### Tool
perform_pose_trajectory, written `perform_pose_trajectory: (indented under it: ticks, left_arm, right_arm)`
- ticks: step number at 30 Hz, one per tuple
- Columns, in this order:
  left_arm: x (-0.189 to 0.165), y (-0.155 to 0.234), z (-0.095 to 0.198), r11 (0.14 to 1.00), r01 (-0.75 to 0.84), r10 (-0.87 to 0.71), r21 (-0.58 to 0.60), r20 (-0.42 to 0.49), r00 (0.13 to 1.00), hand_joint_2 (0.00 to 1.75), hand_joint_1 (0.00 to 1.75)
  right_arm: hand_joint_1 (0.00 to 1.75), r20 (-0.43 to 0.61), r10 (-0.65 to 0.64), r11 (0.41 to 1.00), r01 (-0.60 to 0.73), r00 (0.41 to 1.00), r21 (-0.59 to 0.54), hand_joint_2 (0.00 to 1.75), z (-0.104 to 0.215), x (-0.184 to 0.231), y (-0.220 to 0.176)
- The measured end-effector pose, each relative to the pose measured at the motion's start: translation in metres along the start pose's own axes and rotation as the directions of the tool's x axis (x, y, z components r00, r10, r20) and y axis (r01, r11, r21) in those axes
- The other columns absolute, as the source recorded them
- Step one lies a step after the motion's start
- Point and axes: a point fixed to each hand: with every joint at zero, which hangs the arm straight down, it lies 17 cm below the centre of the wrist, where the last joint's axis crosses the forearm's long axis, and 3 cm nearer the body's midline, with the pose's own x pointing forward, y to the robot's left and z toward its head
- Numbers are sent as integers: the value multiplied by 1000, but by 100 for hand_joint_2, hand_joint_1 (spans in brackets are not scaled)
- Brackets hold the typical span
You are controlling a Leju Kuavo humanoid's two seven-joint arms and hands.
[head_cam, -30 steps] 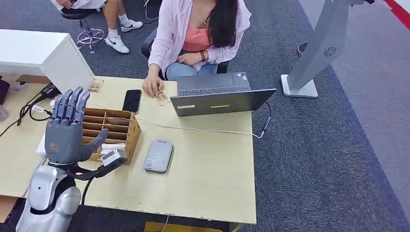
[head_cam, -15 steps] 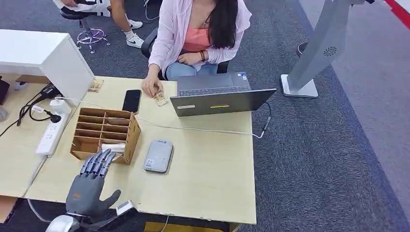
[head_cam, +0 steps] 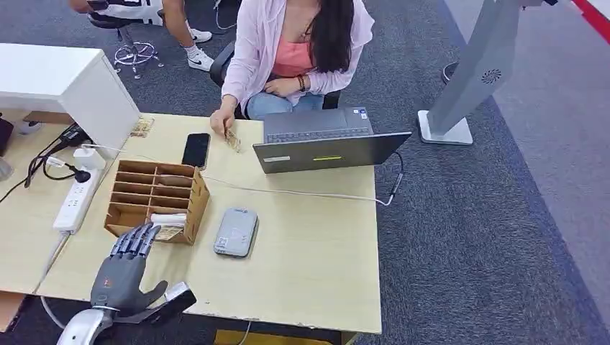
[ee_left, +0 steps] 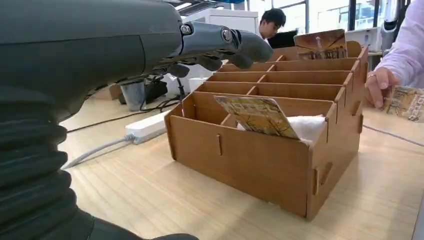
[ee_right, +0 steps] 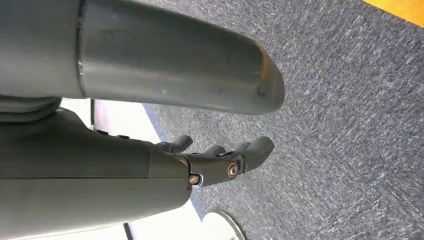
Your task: Pass the card to the sensor for recognition and then transmit it.
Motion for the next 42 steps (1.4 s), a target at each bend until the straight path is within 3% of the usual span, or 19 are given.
perform_pose_trajectory:
  ticks: [26, 42]
  left_arm:
    - [-4, -5, -3, 1000, 0, 0, -15, -11, 1000, 175, 0]
    - [-26, 57, -82, 991, 57, -49, 122, -65, 997, 175, 0]
  right_arm:
    - [0, 1, 7, 1000, -7, 1000, 2, 0, 0, 0, 0]
    - [0, 26, 106, 994, -106, 994, 14, 0, 1, 3, 2]
